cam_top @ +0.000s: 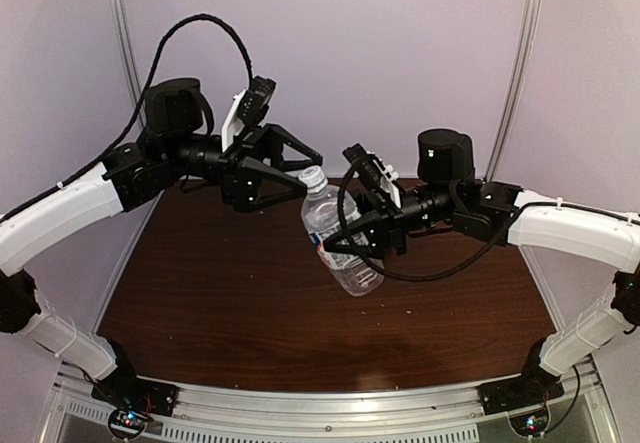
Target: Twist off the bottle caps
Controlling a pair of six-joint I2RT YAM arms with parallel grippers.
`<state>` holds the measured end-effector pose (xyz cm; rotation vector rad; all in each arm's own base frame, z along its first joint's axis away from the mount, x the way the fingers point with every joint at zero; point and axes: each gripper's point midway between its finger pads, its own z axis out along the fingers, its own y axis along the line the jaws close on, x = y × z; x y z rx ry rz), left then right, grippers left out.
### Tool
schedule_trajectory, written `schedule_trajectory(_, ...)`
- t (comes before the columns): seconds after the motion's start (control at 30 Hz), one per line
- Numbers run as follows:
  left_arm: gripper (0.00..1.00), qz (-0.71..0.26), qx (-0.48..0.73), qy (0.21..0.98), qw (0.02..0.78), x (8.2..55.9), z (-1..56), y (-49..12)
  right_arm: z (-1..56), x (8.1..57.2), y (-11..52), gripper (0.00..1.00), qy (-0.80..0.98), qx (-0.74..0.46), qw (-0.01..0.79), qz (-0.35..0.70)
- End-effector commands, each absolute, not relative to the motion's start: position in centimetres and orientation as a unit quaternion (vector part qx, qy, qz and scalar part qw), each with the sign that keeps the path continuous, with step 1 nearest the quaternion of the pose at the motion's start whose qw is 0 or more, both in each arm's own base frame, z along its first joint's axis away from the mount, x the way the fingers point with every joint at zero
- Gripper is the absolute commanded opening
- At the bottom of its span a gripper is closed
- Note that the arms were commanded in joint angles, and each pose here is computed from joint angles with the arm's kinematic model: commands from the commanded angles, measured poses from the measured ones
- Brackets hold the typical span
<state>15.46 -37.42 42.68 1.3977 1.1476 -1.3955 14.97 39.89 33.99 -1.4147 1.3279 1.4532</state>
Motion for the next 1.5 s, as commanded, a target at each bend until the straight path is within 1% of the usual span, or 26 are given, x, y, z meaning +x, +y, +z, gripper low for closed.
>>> schedule_trajectory(0.0,0.71,-0.577,0.568,0.415,0.415,15.1,44.1,-37.7,36.1,14.3,40.1,0.45,0.484,-0.551,0.359,0.578)
schedule_trajectory(0.13,0.61,-0.593,0.564,0.409,0.403,15.1,43.9,-38.0,35.8,14.6,40.2,0.44,0.488,-0.549,0.361,0.575)
schedule_trajectory(0.33,0.59,-0.599,0.561,0.409,0.399,15.0,43.5,-38.0,35.4,14.7,40.3,0.44,0.492,-0.547,0.359,0.573)
schedule_trajectory(0.67,0.45,-0.601,0.559,0.418,0.389,15.4,42.5,-38.4,35.4,14.8,40.3,0.44,0.494,-0.546,0.361,0.572)
schedule_trajectory(1.07,0.27,-0.596,0.538,0.44,0.401,16.1,42.7,-38.4,34.7,15.7,40.1,0.43,0.516,-0.538,0.378,0.55)
schedule_trajectory(1.13,0.25,-0.594,0.531,0.448,0.405,16.3,42.7,-38.3,34.5,16.1,40.1,0.42,0.524,-0.534,0.385,0.54)
schedule_trajectory(1.3,0.23,-0.572,0.496,0.489,0.433,17.7,42.9,-38.1,34.1,18.2,39.9,0.41,0.563,-0.507,0.417,0.502)
schedule_trajectory(1.4,0.22,-0.547,0.453,0.531,0.463,19.7,43.3,-37.9,33.3,20.2,39.7,0.41,0.602,-0.48,0.437,0.464)
schedule_trajectory(1.47,0.18,-0.526,0.412,0.568,0.48,21.6,43.3,-37.7,33.1,21.3,39.5,0.41,0.617,-0.465,0.452,0.444)
